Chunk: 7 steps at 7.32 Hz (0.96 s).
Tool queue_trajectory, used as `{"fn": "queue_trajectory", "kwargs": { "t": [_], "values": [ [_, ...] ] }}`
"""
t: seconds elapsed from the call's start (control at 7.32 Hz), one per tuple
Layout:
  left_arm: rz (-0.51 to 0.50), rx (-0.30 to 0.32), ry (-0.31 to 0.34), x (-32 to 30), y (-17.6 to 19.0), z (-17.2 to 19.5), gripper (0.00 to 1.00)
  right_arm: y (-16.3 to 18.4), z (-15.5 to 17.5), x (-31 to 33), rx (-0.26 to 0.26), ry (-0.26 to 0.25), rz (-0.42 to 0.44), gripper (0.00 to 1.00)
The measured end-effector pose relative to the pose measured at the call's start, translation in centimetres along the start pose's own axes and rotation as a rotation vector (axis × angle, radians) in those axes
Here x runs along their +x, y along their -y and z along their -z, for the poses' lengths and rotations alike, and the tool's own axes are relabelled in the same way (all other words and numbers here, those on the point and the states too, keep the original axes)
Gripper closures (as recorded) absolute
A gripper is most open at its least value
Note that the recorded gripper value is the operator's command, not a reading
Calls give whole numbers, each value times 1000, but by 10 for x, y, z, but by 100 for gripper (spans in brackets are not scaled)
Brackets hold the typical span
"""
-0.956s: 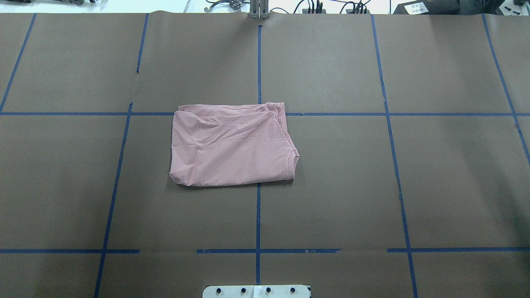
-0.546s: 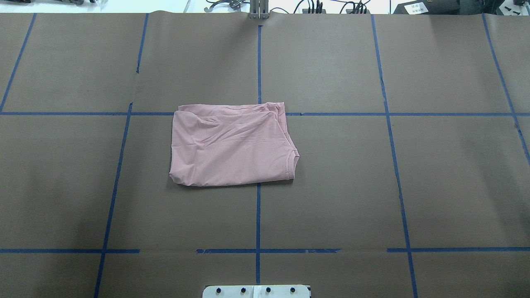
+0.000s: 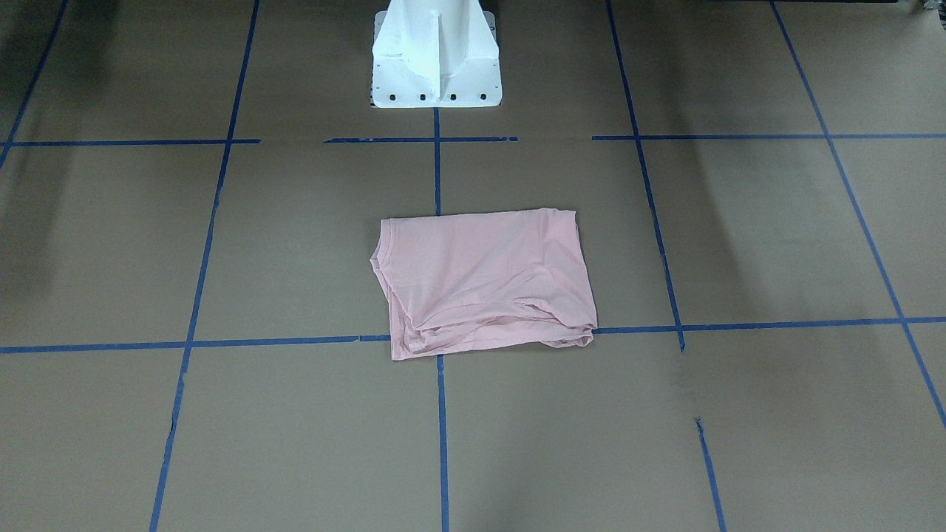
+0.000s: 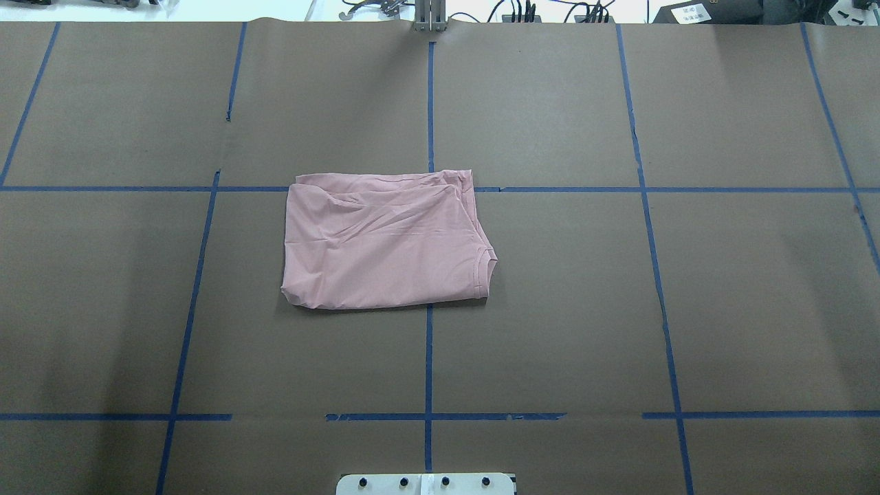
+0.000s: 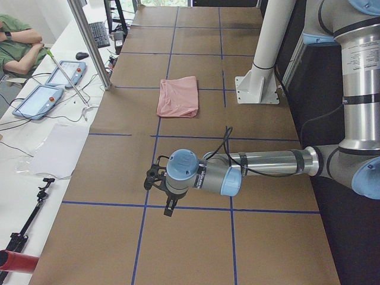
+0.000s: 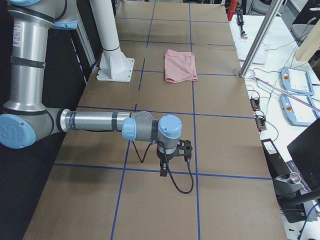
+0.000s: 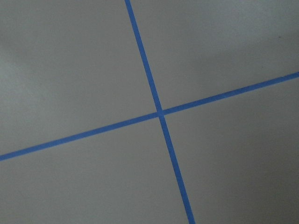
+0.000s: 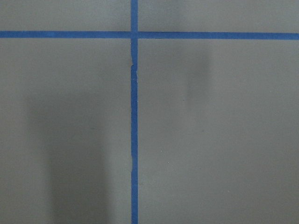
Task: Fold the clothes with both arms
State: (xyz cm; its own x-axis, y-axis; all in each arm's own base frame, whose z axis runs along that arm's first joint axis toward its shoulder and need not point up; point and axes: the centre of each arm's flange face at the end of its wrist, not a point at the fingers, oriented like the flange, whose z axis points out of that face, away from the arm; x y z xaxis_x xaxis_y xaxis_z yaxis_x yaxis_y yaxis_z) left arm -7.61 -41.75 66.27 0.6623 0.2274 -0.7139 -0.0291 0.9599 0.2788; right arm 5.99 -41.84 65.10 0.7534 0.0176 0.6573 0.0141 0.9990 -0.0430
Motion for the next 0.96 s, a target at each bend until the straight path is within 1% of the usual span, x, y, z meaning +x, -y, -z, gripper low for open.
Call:
{"fn": "queue_trajectory", "kwargs": {
  "t": [0.14,0.55,0.96],
  "values": [
    [8,-10,7,-3,-8,-3,0,-2,-1,2,-2,-4,0,0],
    [21,-30,44,-8,-13,-7,0,-8,-3,4,-7,4,-11,0],
    [57,-89,55,2,25,-2,0,-12,-4,5,-10,7,-15,0]
  ]
}}
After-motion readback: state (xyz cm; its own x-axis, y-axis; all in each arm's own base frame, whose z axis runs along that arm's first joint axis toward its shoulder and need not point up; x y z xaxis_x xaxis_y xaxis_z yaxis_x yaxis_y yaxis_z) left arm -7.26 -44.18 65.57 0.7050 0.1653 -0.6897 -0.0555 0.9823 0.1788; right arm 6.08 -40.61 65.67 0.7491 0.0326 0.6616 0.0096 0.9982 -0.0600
